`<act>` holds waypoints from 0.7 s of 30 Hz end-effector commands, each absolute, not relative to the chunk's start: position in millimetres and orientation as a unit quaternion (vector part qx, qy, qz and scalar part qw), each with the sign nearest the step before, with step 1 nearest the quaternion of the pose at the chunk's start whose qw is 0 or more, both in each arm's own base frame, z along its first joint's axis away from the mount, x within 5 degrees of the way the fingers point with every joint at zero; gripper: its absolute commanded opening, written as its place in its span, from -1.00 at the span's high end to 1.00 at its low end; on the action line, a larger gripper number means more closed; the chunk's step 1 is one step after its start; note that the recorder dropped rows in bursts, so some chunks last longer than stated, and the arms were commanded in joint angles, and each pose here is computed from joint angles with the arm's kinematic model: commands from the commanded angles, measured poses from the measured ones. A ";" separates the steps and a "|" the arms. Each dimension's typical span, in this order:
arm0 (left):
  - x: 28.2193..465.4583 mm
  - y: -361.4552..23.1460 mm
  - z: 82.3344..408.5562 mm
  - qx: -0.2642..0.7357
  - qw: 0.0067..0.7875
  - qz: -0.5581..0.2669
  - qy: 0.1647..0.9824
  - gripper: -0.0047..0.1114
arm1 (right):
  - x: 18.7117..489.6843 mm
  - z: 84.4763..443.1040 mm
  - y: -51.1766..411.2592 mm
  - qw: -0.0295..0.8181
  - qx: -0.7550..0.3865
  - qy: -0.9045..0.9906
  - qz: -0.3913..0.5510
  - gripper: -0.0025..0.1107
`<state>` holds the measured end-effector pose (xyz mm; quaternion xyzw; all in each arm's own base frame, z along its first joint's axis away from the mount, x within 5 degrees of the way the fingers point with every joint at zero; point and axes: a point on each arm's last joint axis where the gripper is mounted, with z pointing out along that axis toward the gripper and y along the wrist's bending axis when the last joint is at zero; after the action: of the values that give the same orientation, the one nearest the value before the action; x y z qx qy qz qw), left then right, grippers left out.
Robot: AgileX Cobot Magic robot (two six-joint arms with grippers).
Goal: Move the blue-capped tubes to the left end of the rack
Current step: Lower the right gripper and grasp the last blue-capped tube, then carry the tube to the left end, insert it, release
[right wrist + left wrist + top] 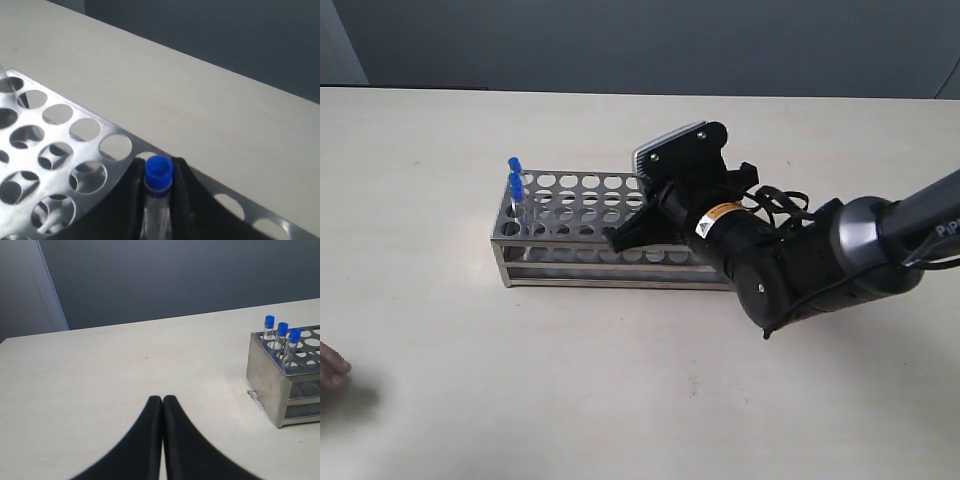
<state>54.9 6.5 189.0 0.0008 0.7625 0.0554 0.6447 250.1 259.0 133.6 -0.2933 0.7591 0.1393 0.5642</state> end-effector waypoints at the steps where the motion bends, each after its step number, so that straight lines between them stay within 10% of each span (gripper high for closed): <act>1: 55.1 6.0 191.3 0.001 0.649 0.051 0.759 0.90 | 244.8 170.9 260.9 0.605 -0.312 0.716 0.153 0.95; 9: 55.1 6.0 191.3 0.001 0.649 0.051 0.759 0.90 | 209.1 229.1 317.1 0.617 -0.396 0.627 0.265 0.95; 21: 55.1 6.0 191.3 0.001 0.649 0.051 0.759 0.90 | 205.8 189.9 351.4 0.567 -0.420 0.645 0.292 0.95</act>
<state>54.9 6.5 189.0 0.0008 0.7625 0.0554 0.6447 205.6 349.4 193.1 -0.4185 0.6460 0.2899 0.5688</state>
